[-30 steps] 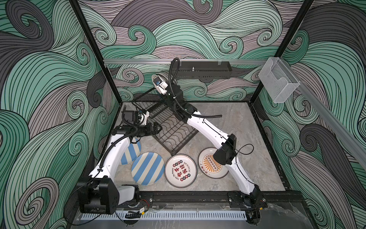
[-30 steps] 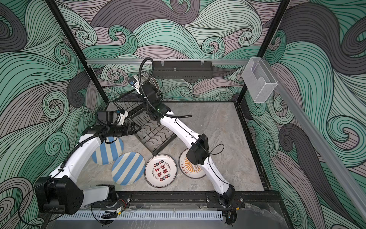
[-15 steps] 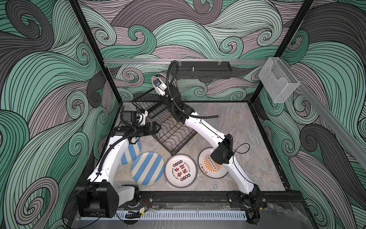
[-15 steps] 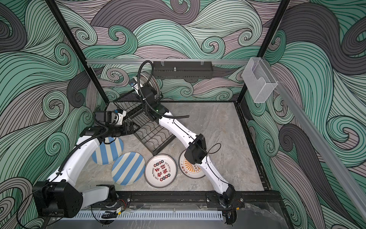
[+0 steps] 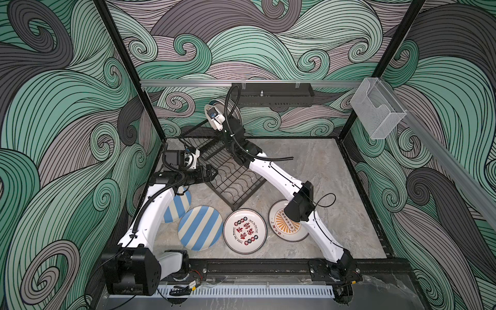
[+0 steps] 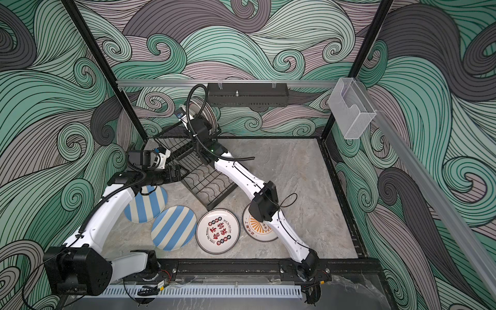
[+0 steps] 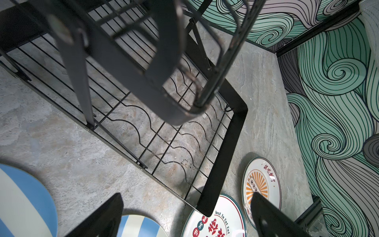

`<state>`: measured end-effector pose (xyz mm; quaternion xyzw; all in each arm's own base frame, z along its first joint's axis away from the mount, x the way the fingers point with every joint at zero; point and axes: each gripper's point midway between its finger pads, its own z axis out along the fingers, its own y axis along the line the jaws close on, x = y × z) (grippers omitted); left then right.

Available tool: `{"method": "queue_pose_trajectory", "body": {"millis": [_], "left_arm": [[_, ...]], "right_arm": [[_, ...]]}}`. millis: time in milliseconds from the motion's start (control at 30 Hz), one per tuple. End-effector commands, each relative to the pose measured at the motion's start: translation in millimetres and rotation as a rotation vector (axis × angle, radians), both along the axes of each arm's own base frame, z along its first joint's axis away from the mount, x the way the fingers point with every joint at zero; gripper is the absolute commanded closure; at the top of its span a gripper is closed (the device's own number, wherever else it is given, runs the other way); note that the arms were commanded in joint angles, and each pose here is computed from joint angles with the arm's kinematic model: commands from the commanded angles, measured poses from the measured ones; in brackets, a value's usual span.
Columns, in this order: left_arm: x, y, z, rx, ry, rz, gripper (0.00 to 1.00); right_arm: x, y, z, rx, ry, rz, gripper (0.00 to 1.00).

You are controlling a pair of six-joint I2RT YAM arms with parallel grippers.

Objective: Load plates into a dish rack
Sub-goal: Place the plate on the dish rack.

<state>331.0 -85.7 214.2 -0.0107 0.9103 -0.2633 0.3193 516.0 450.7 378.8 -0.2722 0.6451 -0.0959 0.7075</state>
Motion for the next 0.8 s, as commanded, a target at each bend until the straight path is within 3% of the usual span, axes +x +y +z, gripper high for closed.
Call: {"method": "queue_pose_trajectory", "body": {"millis": [0, 133, 267, 367, 500, 767], "left_arm": [[0.2, 4.3, 11.7, -0.002, -0.028, 0.017, 0.01], [0.3, 4.8, 11.8, -0.003, -0.028, 0.019, 0.01], [0.8, 5.6, 11.8, -0.003, -0.029, 0.021, 0.01], [0.9, 6.4, 11.3, -0.002, -0.029, 0.023, 0.02], [1.4, 6.8, 10.3, -0.004, -0.030, 0.027, 0.01], [2.0, 10.1, 11.9, 0.000, -0.041, 0.037, 0.01]], "right_arm": [[1.0, -14.0, 36.3, 0.122, -0.071, -0.025, 1.00], [2.4, -11.5, 31.8, 0.122, -0.065, -0.018, 0.96], [1.7, -12.0, 34.2, 0.125, -0.065, -0.016, 0.72], [-1.6, -14.5, 41.9, 0.134, -0.061, -0.010, 0.68], [-6.9, -18.8, 53.0, 0.153, -0.057, -0.001, 0.54], [-23.7, -24.5, 78.1, 0.164, -0.060, 0.019, 0.42]]}}
